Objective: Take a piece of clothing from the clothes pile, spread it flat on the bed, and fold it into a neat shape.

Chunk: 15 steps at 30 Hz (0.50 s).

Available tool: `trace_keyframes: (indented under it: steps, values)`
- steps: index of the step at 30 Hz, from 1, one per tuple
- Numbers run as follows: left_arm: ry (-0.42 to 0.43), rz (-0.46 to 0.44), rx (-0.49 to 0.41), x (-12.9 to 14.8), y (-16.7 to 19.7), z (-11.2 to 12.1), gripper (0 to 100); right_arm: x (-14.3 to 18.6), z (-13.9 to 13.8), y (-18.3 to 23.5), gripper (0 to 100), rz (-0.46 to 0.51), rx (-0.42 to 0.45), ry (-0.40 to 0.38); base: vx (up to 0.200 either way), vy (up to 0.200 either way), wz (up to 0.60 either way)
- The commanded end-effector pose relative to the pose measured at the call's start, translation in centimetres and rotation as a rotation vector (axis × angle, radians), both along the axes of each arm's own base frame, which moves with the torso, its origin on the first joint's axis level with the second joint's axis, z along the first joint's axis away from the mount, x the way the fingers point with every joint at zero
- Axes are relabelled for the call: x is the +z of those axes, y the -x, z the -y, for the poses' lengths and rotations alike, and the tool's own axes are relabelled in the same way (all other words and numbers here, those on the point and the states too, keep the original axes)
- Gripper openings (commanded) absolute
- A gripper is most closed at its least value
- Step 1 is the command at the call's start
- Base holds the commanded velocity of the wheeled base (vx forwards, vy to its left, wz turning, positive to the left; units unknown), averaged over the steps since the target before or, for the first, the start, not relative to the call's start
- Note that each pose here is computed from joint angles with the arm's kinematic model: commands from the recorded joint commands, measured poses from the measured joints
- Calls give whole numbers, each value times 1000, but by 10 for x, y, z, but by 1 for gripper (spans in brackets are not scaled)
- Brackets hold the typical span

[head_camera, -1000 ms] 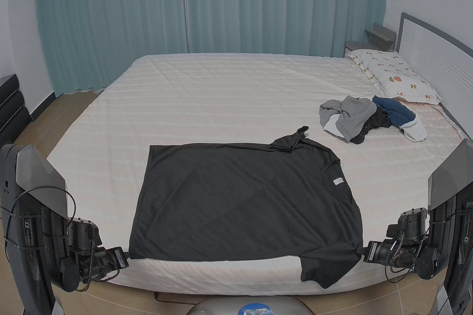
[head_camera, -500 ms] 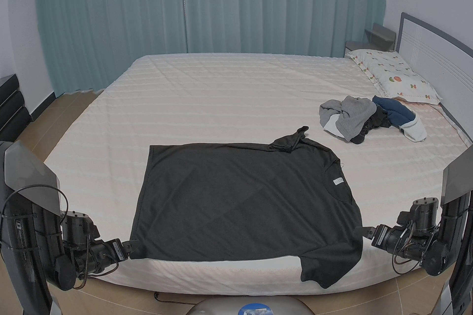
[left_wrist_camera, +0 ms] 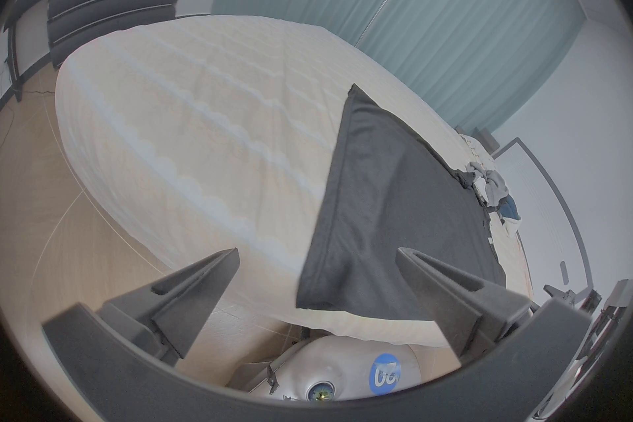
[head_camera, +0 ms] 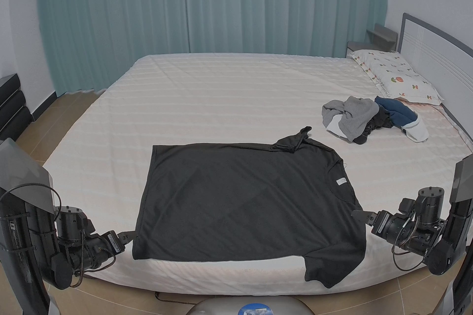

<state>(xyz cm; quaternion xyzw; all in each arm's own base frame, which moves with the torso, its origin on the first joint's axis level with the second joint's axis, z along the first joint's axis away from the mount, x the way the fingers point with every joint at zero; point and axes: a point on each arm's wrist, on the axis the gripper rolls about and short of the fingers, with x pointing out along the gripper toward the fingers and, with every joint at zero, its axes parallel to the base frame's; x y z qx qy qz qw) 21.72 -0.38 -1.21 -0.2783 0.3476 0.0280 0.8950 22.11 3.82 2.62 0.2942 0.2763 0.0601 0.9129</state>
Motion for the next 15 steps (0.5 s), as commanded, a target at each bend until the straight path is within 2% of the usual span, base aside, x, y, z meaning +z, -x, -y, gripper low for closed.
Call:
trace_keyframes:
  steps: [1,6,12,15]
  values:
    - [2,8,1,1,0,0,100,2,-8,-10,100,32,26,-5,0,0,0]
    - [33,14,23,1,-1,1,100,-3,-14,-24,100,45,41,-8,0,0,0]
    - [65,27,20,2,-3,4,100,-11,-20,-57,100,88,35,-13,200,0,0]
    - [94,28,13,3,-5,10,100,-13,-27,-85,100,78,41,-13,200,0,0]
